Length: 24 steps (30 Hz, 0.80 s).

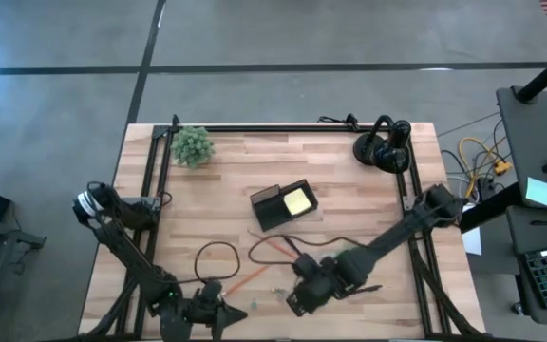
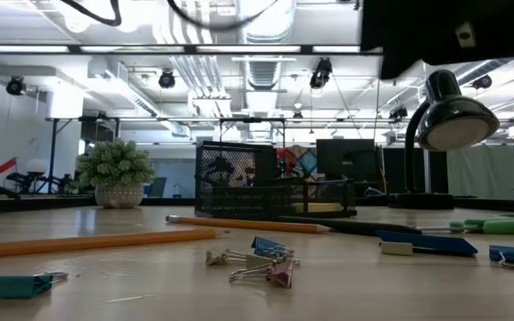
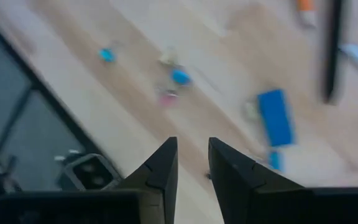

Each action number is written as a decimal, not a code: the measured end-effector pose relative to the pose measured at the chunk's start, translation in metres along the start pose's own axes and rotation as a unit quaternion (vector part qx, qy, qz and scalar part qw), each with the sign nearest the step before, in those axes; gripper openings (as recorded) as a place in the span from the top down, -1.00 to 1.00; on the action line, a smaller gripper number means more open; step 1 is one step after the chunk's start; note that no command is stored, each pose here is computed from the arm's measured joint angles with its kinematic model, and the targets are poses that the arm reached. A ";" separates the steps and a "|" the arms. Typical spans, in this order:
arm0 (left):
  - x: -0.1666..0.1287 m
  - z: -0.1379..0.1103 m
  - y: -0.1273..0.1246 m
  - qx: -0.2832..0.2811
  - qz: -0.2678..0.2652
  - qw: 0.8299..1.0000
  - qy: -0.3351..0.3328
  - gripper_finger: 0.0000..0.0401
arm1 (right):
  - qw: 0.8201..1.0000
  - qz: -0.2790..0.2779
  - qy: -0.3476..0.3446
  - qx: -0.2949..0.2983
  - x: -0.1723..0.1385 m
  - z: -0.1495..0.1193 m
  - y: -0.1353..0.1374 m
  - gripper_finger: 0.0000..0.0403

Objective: Pick and place office supplies into organizer
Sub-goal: Put the bottom orange pencil into the black desk organizer

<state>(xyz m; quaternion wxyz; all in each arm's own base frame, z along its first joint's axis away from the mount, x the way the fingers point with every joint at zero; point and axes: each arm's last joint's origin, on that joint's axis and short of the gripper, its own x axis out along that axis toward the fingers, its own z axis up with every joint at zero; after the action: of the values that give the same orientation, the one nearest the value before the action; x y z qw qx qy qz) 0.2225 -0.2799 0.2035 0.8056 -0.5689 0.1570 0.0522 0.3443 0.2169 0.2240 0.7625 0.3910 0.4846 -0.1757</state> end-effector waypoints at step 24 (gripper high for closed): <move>-0.007 0.007 0.058 -0.006 0.189 0.982 0.004 1.00 | 0.992 0.099 -0.032 0.073 0.065 0.095 -0.052 0.70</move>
<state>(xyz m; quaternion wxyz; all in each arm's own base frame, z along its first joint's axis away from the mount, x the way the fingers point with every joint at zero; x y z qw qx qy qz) 0.2021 -0.2528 0.1556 0.7772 -0.5338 0.2648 0.2024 0.3982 0.1180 0.1666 0.7607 0.4859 0.4046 -0.1467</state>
